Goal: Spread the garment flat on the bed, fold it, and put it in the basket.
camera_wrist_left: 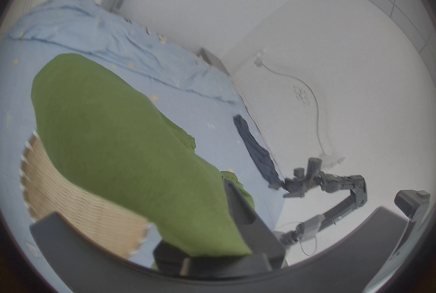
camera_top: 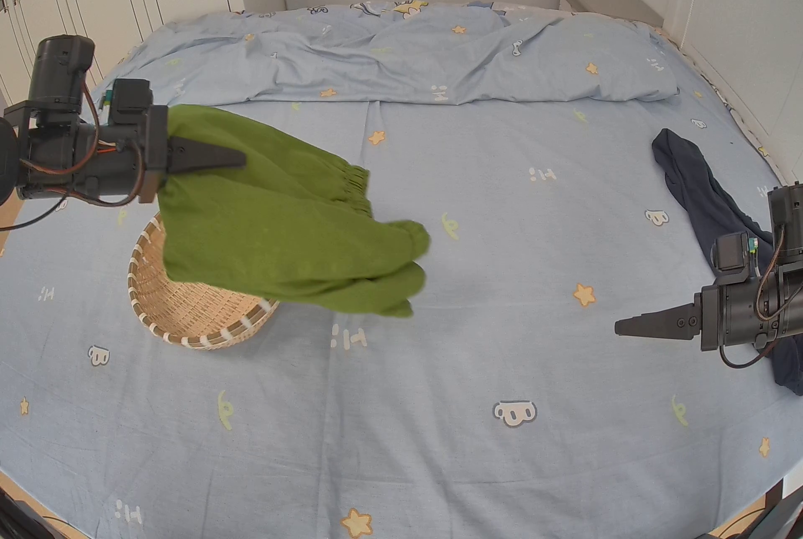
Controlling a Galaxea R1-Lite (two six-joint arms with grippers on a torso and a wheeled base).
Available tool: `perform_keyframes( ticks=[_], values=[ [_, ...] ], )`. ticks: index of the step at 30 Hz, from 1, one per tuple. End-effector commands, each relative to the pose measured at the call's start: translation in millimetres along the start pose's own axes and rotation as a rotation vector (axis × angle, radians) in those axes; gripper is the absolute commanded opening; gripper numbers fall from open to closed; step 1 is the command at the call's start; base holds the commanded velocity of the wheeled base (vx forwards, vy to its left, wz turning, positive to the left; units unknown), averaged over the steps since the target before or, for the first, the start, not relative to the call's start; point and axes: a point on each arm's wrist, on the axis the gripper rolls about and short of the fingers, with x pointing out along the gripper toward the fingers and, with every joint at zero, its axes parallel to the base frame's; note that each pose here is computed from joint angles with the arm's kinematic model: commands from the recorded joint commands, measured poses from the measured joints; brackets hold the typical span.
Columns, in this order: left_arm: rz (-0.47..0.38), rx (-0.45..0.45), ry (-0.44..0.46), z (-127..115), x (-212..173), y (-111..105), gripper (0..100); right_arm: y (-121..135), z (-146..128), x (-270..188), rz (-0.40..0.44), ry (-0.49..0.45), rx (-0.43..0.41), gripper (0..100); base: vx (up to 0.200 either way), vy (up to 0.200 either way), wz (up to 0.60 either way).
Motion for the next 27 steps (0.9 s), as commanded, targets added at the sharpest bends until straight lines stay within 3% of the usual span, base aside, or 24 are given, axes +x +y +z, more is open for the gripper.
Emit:
perform_keyframes(
  ticks=[1,6,15,19,20,27],
  values=[
    [0.083,0.035,-0.131,21,-32,19,0,1,0,1,0.004,0.004,-0.001,100,0.000,0.000,0.00],
    [0.077,0.044,-0.137,21,-28,22,0,1,0,1,0.004,0.003,-0.002,100,0.000,0.000,0.00],
    [0.131,-0.019,-0.130,17,-24,59,0,1,0,0,0.002,0.001,-0.004,100,0.000,0.000,0.00],
    [0.144,-0.069,-0.097,4,-20,69,0,0,0,0,0.001,-0.003,-0.002,100,0.000,0.000,0.00],
    [0.169,-0.118,-0.060,-14,-18,78,0,1,0,0,0.002,0.000,-0.003,100,0.000,0.000,0.00],
    [0.214,-0.254,0.028,-62,-23,93,0,8,-1,-6,0.014,-0.015,-0.021,100,0.000,0.000,0.00]
  ],
)
